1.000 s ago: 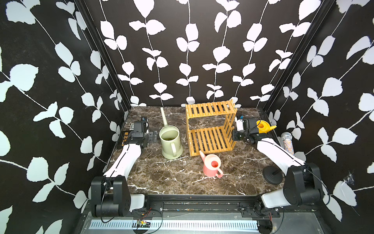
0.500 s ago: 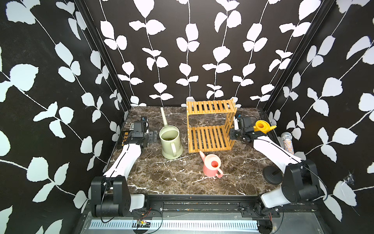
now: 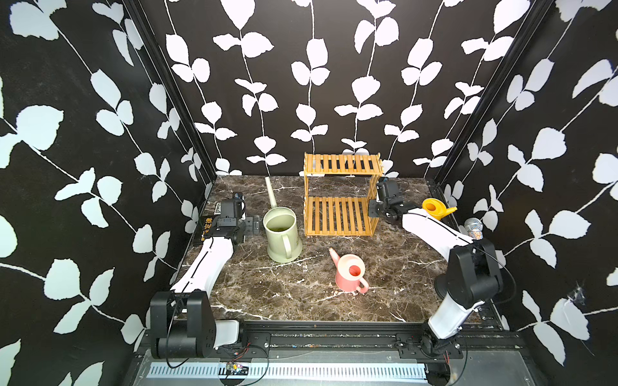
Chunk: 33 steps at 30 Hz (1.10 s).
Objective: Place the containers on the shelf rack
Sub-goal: Move the shelf to the center of the board.
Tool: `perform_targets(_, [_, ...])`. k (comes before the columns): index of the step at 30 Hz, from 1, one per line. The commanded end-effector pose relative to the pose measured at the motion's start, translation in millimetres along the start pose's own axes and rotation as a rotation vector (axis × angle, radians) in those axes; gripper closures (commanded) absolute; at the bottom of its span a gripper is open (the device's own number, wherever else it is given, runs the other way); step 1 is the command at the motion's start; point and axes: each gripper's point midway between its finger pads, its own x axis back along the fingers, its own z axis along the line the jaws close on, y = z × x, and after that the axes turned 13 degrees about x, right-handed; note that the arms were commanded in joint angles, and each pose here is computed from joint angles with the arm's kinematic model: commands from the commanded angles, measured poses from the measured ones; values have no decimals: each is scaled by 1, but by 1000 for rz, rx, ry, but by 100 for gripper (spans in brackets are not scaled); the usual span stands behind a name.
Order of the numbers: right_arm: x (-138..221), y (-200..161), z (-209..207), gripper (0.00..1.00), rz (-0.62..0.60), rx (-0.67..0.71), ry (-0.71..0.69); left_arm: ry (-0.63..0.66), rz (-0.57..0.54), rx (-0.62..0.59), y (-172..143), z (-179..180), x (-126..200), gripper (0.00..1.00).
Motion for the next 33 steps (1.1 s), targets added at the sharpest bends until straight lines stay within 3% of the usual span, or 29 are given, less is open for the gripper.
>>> perform_targets(1, [-1,25,-3,98,-52,-35,-32,-10,-35,15,12,0,12,2])
perform_targets(11, [-11,53,8,97,-63,52,12,-8,-35,14,11,1,12,1])
perform_targets(30, [-8,53,2,98,-45,126,-5,-20,-32,11,9,-2,10,1])
perform_targets(33, [-8,52,1,93,-45,108,-8,-22,-32,10,8,-2,10,1])
